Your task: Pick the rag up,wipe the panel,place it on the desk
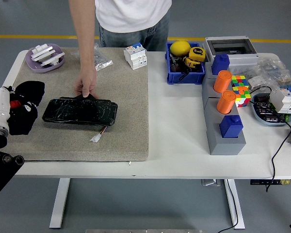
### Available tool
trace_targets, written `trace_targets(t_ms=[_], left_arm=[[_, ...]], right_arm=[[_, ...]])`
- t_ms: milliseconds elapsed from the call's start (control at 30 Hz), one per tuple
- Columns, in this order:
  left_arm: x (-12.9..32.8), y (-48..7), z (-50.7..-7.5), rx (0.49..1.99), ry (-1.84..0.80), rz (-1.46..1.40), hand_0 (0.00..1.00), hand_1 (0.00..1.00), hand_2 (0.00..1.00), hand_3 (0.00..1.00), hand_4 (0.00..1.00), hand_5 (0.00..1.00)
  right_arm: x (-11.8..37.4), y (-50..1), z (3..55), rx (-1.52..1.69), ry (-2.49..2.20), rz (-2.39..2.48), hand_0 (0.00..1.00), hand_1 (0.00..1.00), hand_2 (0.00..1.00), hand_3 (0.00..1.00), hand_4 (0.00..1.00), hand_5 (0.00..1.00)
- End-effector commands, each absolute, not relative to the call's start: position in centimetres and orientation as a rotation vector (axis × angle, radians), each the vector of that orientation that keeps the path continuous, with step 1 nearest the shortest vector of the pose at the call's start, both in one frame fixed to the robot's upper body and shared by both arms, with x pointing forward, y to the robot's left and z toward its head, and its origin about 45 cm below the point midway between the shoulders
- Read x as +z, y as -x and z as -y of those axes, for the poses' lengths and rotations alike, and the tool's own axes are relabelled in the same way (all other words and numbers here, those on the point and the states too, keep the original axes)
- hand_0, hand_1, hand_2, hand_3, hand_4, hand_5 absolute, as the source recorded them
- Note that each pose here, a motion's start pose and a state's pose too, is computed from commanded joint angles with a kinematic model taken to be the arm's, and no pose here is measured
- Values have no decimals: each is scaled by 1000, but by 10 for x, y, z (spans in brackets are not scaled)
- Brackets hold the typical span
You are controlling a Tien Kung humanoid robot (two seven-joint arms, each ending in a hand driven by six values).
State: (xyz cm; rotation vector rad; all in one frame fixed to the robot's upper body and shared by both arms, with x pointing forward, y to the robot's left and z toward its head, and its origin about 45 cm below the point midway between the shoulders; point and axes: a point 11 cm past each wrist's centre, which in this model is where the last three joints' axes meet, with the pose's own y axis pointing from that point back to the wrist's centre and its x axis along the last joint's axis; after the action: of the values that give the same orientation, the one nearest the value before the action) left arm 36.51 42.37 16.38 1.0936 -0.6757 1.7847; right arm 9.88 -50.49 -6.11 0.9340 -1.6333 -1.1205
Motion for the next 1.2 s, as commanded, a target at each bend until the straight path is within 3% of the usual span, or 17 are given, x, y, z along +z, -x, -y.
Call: trace_targets(t_ms=[200,233,400,433,600,633,800,833,1200], left_arm=[[158,-364,-428,1765,-1097,668,295,201,462,442,155,2],[157,-364,-429,1764,-1101,666,297,245,480,472,255,2],[146,-359,-441,1751,-1154,626,297,245,480,472,255,2],[144,-358,-443,1749,-1165,619,324,409,506,529,520,2],[138,-356,-449,1727,-1192,575,324,409,506,529,520,2],[137,-356,-450,1723,-1191,567,385,512,553,569,612,2],[134,-355,-451,1696,-1213,547,385,512,553,569,612,2],[134,-355,-451,1694,-1214,550,460,633,591,569,851,117],[136,-357,-447,1649,-1211,584,476,659,608,569,871,144]], right_arm=[[-61,-99,504,-1119,-937,1631,706,631,684,637,998,564],[-61,-99,504,-1119,-937,1630,706,631,684,638,998,565],[-62,-99,503,-1117,-941,1626,706,631,684,638,998,565],[-62,-99,503,-1116,-941,1625,705,631,684,637,998,564],[-62,-98,504,-1118,-936,1625,705,631,684,637,998,564],[-62,-98,504,-1118,-935,1625,705,631,684,638,998,566],[-62,-99,503,-1117,-937,1623,705,631,684,638,998,566],[-62,-98,503,-1117,-937,1623,705,631,684,638,998,565],[-62,-99,503,-1115,-935,1621,705,630,684,638,998,565]])
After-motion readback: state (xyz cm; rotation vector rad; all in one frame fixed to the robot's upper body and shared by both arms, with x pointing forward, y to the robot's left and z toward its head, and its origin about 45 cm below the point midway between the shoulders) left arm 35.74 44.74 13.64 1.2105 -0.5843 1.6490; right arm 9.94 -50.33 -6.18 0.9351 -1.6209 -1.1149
